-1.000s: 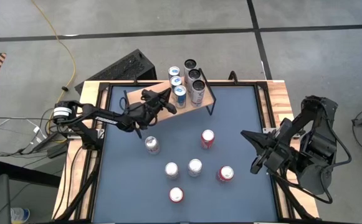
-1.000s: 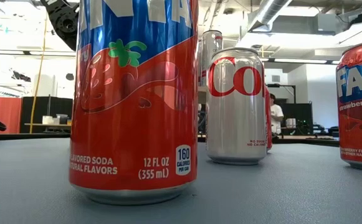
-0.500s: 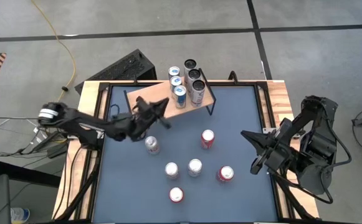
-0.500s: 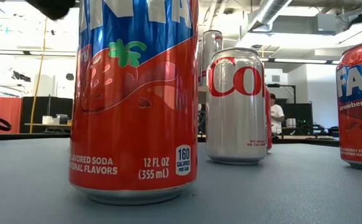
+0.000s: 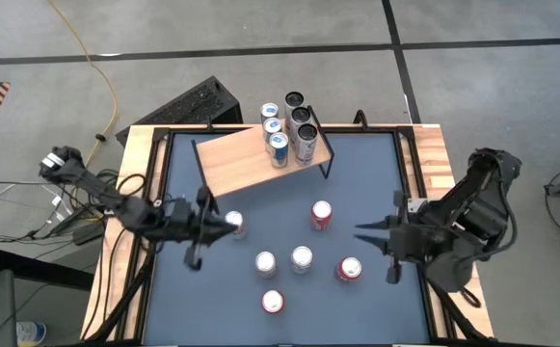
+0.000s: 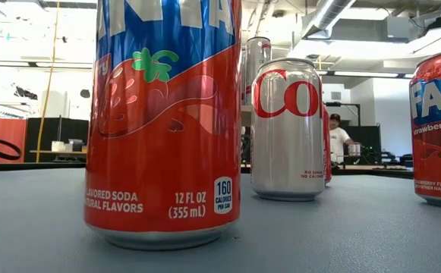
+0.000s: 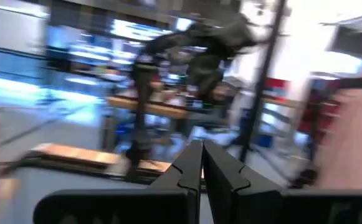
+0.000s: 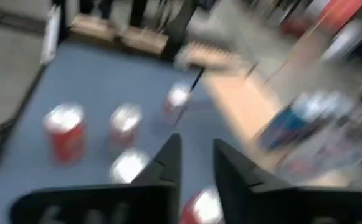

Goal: Place canned beverage on shelf
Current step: Put the bottom right red soda can on the shelf

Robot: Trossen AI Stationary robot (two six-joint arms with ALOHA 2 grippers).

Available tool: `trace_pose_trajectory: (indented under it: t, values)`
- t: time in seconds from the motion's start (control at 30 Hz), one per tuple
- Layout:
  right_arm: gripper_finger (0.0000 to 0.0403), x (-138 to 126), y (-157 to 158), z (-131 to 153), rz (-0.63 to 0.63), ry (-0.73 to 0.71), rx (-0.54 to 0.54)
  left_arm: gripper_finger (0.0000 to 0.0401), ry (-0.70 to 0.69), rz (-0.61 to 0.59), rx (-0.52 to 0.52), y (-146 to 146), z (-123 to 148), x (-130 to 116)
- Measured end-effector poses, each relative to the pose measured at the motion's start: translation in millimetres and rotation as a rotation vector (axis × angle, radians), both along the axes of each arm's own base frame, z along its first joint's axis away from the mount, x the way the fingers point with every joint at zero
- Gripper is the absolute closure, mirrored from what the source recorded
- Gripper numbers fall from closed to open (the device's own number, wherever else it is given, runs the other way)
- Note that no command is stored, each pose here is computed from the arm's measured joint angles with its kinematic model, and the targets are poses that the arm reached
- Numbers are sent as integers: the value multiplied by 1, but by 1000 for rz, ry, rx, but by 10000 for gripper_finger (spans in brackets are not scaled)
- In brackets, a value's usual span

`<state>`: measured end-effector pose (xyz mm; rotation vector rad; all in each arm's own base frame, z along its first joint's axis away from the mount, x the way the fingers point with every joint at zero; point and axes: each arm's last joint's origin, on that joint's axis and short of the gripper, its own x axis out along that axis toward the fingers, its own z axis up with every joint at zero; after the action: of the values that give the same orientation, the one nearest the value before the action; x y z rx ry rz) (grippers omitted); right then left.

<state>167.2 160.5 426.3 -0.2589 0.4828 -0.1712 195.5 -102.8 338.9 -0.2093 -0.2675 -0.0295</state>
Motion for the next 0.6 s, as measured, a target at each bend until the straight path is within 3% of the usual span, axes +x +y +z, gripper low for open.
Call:
trace_pose_trajectory:
  t: [0.1, 0.3, 0.47, 0.6]
  values:
    - [254, -2, 0, -14, -15, 151, 108, 381, 18, -62, 24, -15, -4, -4]
    - [149, 7, 17, -41, -37, 382, 180, 355, 54, -126, 45, -35, -14, -4]
    - [118, 26, 41, -71, -30, 602, 242, 333, 84, -119, 24, -45, -24, 2]
    - [108, 40, 54, -92, -39, 696, 218, 317, 73, -119, 33, -48, -26, 6]
